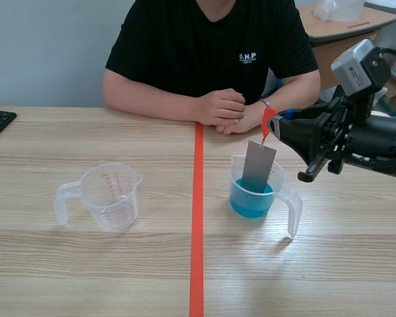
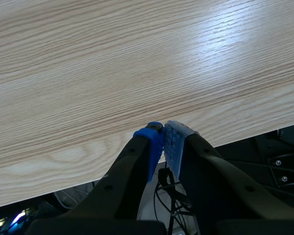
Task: Do the redox reaction experiment.
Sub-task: 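Hold the plate still in the solution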
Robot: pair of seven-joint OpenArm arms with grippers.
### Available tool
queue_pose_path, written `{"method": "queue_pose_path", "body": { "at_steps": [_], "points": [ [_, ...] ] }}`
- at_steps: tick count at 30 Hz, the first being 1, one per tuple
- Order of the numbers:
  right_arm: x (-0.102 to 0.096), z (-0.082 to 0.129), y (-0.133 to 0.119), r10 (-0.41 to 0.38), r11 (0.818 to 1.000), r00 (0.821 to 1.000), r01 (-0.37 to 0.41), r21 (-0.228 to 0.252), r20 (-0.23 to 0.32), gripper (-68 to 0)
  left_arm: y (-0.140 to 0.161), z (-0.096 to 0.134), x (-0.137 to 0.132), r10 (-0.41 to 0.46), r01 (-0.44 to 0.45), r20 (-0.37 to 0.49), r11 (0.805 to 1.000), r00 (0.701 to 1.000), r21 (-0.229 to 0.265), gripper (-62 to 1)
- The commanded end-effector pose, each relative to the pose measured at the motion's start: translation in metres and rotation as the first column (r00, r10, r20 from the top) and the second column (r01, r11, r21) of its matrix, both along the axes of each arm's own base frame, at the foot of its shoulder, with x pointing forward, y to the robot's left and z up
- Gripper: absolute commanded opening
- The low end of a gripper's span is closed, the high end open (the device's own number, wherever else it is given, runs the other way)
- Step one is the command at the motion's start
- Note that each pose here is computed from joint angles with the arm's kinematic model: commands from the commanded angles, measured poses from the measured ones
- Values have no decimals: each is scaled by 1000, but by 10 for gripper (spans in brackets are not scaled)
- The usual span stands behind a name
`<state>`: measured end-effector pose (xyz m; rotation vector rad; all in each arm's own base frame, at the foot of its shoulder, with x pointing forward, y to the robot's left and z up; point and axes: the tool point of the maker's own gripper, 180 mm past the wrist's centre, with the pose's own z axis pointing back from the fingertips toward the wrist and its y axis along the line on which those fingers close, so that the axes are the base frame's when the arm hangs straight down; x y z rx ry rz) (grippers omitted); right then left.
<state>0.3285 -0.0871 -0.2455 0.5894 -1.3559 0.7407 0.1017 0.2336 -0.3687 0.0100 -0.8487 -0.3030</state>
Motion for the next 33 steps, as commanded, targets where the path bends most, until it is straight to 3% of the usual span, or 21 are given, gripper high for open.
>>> {"method": "queue_pose_path", "body": {
  "at_steps": [1,8,23,33],
  "points": [
    [3,7,-2,9,1000,1000,-8,-12,23,-660,1,4,1,6,-6,14,1000,1000,-4,-562],
    [2,12,-3,15,1000,999,-15,-20,36,-660,1,4,1,6,-6,14,1000,1000,-4,-562],
    [-3,71,-11,-4,1000,988,6,-15,154,-660,1,4,1,6,-6,14,1000,1000,-4,-562],
    [-7,96,-7,1,1000,990,0,-4,143,-660,1,4,1,6,-6,14,1000,1000,-4,-562]
  ]
}}
